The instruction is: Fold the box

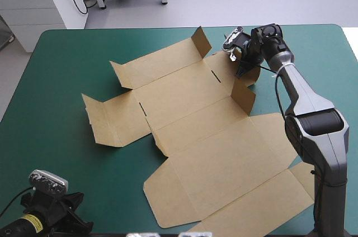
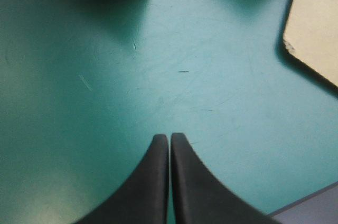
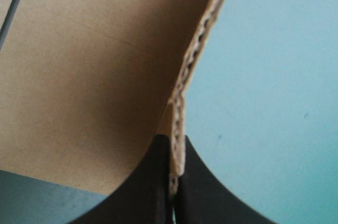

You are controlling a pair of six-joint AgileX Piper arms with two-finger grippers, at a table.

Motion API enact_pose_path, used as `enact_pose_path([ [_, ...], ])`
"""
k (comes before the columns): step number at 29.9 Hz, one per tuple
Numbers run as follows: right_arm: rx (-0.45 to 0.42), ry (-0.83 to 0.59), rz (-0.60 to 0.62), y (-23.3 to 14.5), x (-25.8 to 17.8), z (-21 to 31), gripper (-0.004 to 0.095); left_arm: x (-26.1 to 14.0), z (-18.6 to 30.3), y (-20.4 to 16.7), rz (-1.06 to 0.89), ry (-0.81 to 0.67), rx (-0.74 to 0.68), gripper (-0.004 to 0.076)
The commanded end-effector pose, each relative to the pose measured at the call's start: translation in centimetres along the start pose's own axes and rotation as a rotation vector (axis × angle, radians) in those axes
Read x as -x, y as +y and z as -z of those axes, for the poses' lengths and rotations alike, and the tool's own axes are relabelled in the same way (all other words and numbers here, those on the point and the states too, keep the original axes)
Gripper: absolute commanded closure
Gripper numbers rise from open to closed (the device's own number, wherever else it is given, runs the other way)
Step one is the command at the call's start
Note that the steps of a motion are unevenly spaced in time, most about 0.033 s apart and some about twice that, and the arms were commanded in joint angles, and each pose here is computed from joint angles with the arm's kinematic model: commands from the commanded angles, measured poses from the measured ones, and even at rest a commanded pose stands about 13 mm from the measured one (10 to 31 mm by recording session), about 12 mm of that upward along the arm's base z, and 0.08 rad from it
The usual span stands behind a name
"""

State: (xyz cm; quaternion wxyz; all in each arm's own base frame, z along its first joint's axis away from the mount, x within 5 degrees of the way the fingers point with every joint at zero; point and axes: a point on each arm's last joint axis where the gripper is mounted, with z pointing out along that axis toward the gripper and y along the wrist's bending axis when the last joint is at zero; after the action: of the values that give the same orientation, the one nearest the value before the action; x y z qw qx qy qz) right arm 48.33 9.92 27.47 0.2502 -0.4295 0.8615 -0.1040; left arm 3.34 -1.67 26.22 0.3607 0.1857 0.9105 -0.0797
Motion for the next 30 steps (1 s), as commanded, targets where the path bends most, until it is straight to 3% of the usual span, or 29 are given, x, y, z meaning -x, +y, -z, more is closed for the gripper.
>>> enact_pose_path([
  [1, -0.102, -0.139, 0.083, -0.5, 2.5, 5.2, 0.0929, 1.0, 0.5, -0.1, 0.009, -0.068, -0.011, 0.0731],
  [11, -0.002, -0.167, 0.273, 3.2, 5.3, 7.0, 0.0929, 1.0, 0.5, -0.1, 0.011, -0.068, -0.011, 0.0731],
  [30, 0.009, -0.247, 0.49, 9.1, 9.3, 8.4, 0.0929, 1.0, 0.5, -0.1, 0.011, -0.068, -0.011, 0.0731],
])
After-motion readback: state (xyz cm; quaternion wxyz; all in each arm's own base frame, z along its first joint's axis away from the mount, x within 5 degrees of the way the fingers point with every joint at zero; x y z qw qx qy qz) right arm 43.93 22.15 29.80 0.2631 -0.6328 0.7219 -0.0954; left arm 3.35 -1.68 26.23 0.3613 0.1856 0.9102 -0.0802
